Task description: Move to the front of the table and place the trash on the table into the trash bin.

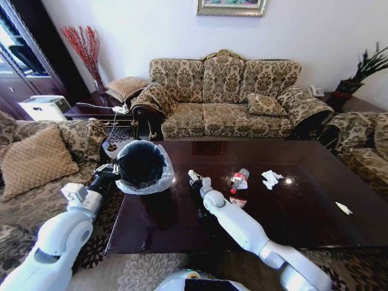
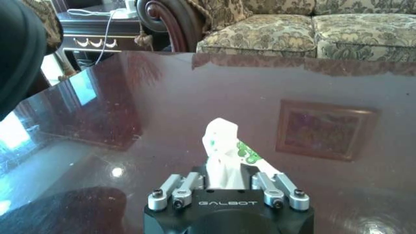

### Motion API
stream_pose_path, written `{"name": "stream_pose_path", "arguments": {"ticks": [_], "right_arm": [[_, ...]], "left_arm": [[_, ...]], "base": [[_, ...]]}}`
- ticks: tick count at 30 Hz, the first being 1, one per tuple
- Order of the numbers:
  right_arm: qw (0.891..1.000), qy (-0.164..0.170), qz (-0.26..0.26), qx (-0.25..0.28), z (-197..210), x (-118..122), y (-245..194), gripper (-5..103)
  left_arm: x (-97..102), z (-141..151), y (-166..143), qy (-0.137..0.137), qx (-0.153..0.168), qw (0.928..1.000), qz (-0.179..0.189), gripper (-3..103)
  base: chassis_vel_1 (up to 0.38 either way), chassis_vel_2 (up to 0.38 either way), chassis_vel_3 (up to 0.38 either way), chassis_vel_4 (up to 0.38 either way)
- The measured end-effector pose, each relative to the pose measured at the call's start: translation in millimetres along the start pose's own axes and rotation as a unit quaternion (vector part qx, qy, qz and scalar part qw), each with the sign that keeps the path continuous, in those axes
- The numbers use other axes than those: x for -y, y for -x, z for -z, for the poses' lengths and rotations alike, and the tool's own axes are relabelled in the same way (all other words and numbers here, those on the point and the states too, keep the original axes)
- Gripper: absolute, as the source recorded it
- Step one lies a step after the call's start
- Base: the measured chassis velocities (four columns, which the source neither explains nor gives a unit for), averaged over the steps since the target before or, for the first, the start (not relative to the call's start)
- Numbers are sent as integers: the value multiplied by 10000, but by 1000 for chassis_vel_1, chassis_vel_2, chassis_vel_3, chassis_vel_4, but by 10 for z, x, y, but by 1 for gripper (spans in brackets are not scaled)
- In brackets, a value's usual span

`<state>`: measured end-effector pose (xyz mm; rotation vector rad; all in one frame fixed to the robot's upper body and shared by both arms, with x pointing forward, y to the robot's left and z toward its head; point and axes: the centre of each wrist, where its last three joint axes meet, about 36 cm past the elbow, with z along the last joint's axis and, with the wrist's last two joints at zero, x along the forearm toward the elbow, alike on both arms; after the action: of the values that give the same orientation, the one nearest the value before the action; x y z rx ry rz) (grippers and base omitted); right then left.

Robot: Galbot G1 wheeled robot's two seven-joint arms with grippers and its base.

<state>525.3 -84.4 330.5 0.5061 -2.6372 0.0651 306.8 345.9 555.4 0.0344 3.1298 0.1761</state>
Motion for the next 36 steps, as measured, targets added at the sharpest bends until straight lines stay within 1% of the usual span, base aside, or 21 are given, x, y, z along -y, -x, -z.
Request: {"name": "stream_pose_path", "arguments": {"ticks": [2, 6, 8, 10, 14, 16, 17, 19, 20, 21, 22, 23, 25, 26, 28, 29, 30, 33, 34, 35, 36], "right_arm": [[10000, 6, -10, 2, -1, 4, 0, 29], [9999, 63, -130, 40, 12, 65, -21, 8], [9998, 88, -163, 63, 29, 83, -26, 8], [9995, 154, -260, 110, 67, 133, -35, 1], [9982, 274, -451, 289, 203, 262, -99, 0], [9960, 339, -539, 631, 445, 400, -275, 0], [9960, 339, -539, 631, 445, 400, -275, 0], [9920, 456, -518, 1052, 806, 492, -549, 0], [9917, 474, -510, 1085, 843, 498, -576, 0], [9871, 573, -407, 1436, 1198, 543, -801, 0], [9871, 573, -407, 1436, 1198, 543, -801, 0], [9839, 641, -282, 1643, 1396, 525, -928, 0], [9756, 695, 42, 2082, 1806, 447, -1148, 0], [9756, 695, 42, 2082, 1806, 447, -1148, 0], [9675, 678, 488, 2385, 2142, 299, -1332, 0], [9611, 596, 870, 2551, 2379, 158, -1471, 0], [9611, 596, 870, 2551, 2379, 158, -1471, 0], [9427, 101, 1929, 2720, 2783, -300, -1698, 0], [9427, 101, 1929, 2720, 2783, -300, -1698, 0], [9321, -112, 2425, 2688, 2881, -578, -1752, 0], [9273, -189, 2647, 2641, 2905, -709, -1791, 0]], "left_arm": [[0, 2, 1, 3, 3, 10000, -4, 2], [6, 7, 11, 11, 11, 10000, -34, 2], [7, 5, 12, 10, 8, 10000, -41, 2], [9, 3, 19, 17, 1, 10000, -58, 2], [4, 12, 38, 6, -6, 10000, -93, 2], [-3, 11, 54, -27, -32, 9999, -120, 2], [-3, 11, 54, -27, -32, 9999, -120, 2], [-16, -10, 73, -31, -70, 9999, -152, 2], [-16, -12, 75, -32, -73, 9998, -157, 2], [-14, -29, 91, -43, -99, 9997, -207, 2], [-14, -29, 91, -43, -99, 9997, -207, 2], [-11, -36, 109, -56, -106, 9997, -232, 2], [-9, -46, 143, -63, -121, 9995, -284, 2], [-9, -46, 143, -63, -121, 9995, -284, 2], [-17, -48, 179, -41, -133, 9994, -329, 2], [-29, -40, 212, -33, -127, 9993, -336, 2], [-29, -40, 212, -33, -127, 9993, -336, 2], [-58, -2, 221, -76, -167, 9994, -292, 2], [-58, -2, 221, -76, -167, 9994, -292, 2], [-62, 26, 192, -92, -191, 9994, -266, 2], [-63, 39, 190, -96, -200, 9994, -262, 2]], "base": [[0, 0, 0, 0], [0, 0, 0, 0], [0, 0, 0, 0], [0, 0, 0, 0], [0, 0, 0, 0], [0, 0, 0, 0], [0, 0, 0, 0], [0, 0, 0, 0], [0, 0, 0, 0], [0, 0, 0, 0], [0, 0, 0, 0], [0, 0, 0, 0], [0, 0, 0, 0], [0, 0, 0, 0], [0, 0, 0, 0], [0, 0, 0, 0], [0, 0, 0, 0], [0, 0, 0, 0], [0, 0, 0, 0], [0, 0, 0, 0], [0, 0, 0, 0]]}}
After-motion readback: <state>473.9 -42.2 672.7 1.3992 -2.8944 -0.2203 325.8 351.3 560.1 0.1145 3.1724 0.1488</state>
